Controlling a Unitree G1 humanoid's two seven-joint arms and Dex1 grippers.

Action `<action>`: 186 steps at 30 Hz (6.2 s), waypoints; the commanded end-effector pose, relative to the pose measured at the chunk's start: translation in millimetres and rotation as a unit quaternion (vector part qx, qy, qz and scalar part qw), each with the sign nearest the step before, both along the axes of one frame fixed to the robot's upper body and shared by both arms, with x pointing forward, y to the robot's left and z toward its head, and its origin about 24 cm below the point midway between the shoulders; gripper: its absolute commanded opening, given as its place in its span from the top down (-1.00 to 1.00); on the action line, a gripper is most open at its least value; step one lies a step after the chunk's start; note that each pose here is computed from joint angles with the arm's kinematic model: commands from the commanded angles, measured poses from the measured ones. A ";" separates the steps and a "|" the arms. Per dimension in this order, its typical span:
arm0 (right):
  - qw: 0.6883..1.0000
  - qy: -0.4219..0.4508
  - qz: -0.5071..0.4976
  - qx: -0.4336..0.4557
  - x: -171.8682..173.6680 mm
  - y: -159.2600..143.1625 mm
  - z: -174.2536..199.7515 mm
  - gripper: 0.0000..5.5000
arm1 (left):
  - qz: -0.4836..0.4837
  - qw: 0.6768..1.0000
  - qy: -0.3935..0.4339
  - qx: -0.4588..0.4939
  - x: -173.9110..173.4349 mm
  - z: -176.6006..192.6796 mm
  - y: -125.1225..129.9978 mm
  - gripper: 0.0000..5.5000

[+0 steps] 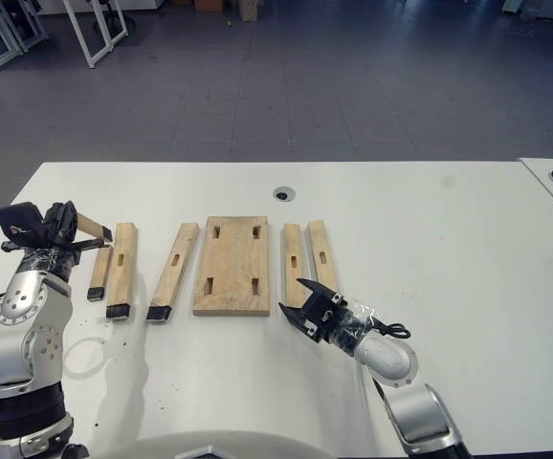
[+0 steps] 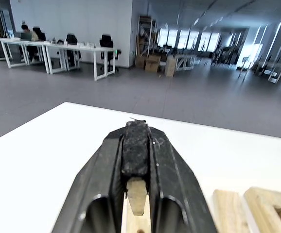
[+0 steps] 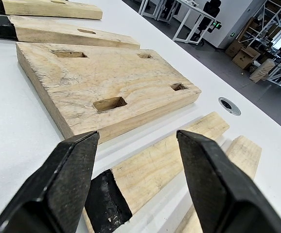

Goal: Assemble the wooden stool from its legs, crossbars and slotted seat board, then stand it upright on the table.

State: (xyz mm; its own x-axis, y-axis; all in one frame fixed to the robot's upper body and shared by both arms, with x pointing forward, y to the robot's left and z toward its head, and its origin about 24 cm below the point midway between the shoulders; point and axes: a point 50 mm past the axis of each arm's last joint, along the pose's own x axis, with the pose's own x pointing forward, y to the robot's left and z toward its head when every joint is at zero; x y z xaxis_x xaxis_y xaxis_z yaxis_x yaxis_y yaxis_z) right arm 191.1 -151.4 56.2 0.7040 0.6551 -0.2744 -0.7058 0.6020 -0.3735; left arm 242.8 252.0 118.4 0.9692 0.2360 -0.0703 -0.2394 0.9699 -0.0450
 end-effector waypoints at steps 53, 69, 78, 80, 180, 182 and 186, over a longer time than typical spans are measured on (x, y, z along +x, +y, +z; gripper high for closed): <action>1.000 0.009 -0.009 -0.007 0.4 -3.5 -1.7 -0.07 | 0.003 0.999 0.035 -0.017 8.9 -5.7 5.4 0.84; 1.000 0.011 -0.009 -0.007 -0.5 -4.2 -1.8 -0.07 | -0.015 0.998 0.052 -0.042 5.0 -17.7 -2.1 0.84; 1.000 0.013 -0.010 -0.007 -1.5 -4.1 -2.2 -0.07 | -0.019 0.993 0.107 -0.047 -2.6 -36.1 -0.9 0.84; 1.000 0.013 -0.013 -0.007 -2.3 -4.1 -2.6 -0.07 | -0.038 0.988 0.147 -0.029 3.5 -35.7 3.0 0.84; 1.000 0.008 -0.014 -0.008 3.0 -2.8 -3.5 -0.07 | -0.123 0.968 0.219 0.008 -46.9 -99.1 1.2 0.06; 1.000 0.008 -0.014 -0.009 3.3 -3.6 -3.2 -0.07 | -0.121 0.967 0.226 0.008 -47.6 -103.6 1.3 0.06; 1.000 0.008 -0.016 -0.009 2.6 -4.3 -3.0 -0.07 | -0.127 0.966 0.224 0.000 -45.3 -105.5 -0.3 0.15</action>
